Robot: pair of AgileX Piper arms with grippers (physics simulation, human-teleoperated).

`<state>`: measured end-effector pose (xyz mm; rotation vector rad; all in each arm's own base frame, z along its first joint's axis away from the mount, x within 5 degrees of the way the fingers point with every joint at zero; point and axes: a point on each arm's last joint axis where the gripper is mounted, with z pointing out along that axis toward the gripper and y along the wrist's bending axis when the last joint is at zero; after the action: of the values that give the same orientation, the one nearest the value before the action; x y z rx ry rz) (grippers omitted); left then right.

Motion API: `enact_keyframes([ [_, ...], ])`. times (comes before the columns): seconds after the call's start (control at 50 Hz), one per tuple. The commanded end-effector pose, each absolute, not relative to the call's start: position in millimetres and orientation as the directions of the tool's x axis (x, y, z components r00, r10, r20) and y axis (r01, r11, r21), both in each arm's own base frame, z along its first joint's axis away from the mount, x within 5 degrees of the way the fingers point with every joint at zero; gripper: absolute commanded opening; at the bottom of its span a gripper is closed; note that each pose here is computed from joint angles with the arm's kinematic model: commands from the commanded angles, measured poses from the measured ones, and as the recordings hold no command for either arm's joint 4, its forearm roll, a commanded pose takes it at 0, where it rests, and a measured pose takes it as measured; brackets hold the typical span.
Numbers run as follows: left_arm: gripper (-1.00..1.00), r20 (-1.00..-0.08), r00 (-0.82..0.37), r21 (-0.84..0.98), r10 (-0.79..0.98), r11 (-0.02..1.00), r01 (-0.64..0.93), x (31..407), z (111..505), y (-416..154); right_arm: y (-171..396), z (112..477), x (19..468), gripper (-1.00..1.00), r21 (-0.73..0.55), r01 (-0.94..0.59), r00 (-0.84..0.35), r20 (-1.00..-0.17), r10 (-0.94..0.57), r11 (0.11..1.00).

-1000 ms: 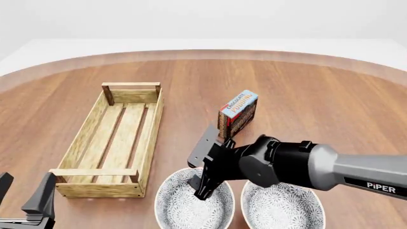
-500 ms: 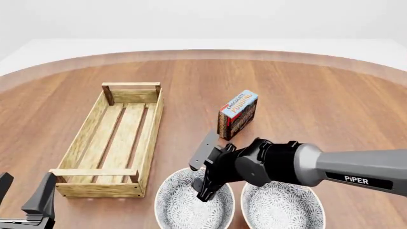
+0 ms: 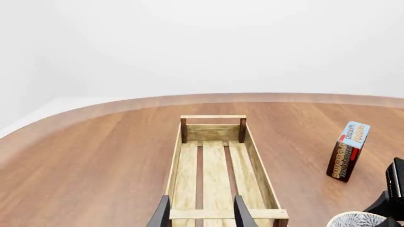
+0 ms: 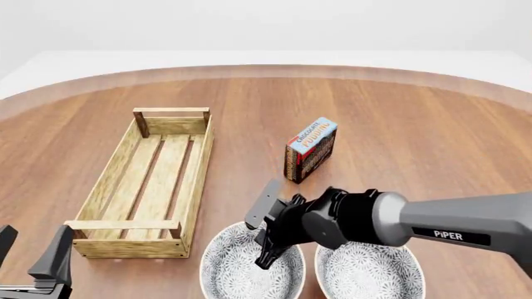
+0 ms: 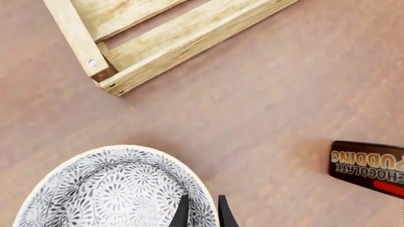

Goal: Stack the left bowl on the right bowl and place them in the tray.

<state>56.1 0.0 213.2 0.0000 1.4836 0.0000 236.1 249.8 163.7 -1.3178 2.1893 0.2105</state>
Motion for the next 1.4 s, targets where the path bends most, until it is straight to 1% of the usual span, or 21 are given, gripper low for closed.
enact_keyframes([
  [0.02,1.0,-0.996,0.087,0.0,0.0,1.0,0.0,56,213,0,248,163,238,-1.0,-0.156,-0.855,-0.349,-0.532,-0.771,0.495],
  [0.28,1.0,-0.996,0.087,0.0,0.0,1.0,0.0,56,213,0,244,167,240,-1.0,-0.166,-0.854,-0.344,-0.532,-0.774,0.493],
  [0.54,1.0,-0.996,0.087,0.0,0.0,1.0,0.0,56,213,0,238,185,241,-1.0,-0.196,-0.851,-0.308,-0.564,-0.766,0.487],
  [0.68,1.0,-0.996,0.087,0.0,0.0,1.0,0.0,56,213,0,235,206,234,-1.0,-0.224,-0.856,-0.26,-0.594,-0.761,0.466],
  [0.82,1.0,-0.996,0.087,0.0,0.0,1.0,0.0,56,213,0,228,221,233,-1.0,-0.246,-0.852,-0.238,-0.605,-0.759,0.463],
  [0.92,1.0,-0.996,0.087,0.0,0.0,1.0,0.0,56,213,0,228,233,226,-1.0,-0.261,-0.857,-0.205,-0.618,-0.759,0.444],
  [0.96,1.0,-0.996,0.087,0.0,0.0,1.0,0.0,56,213,0,227,241,225,-1.0,-0.271,-0.853,-0.19,-0.634,-0.75,0.445],
  [0.98,1.0,-0.996,0.087,0.0,0.0,1.0,0.0,56,213,0,218,293,214,-1.0,-0.338,-0.835,-0.088,-0.696,-0.712,0.433],
  [1.4,1.0,-0.996,0.087,0.0,0.0,1.0,0.0,56,213,0,207,327,208,-1.0,-0.387,-0.812,-0.024,-0.726,-0.688,0.437],
])
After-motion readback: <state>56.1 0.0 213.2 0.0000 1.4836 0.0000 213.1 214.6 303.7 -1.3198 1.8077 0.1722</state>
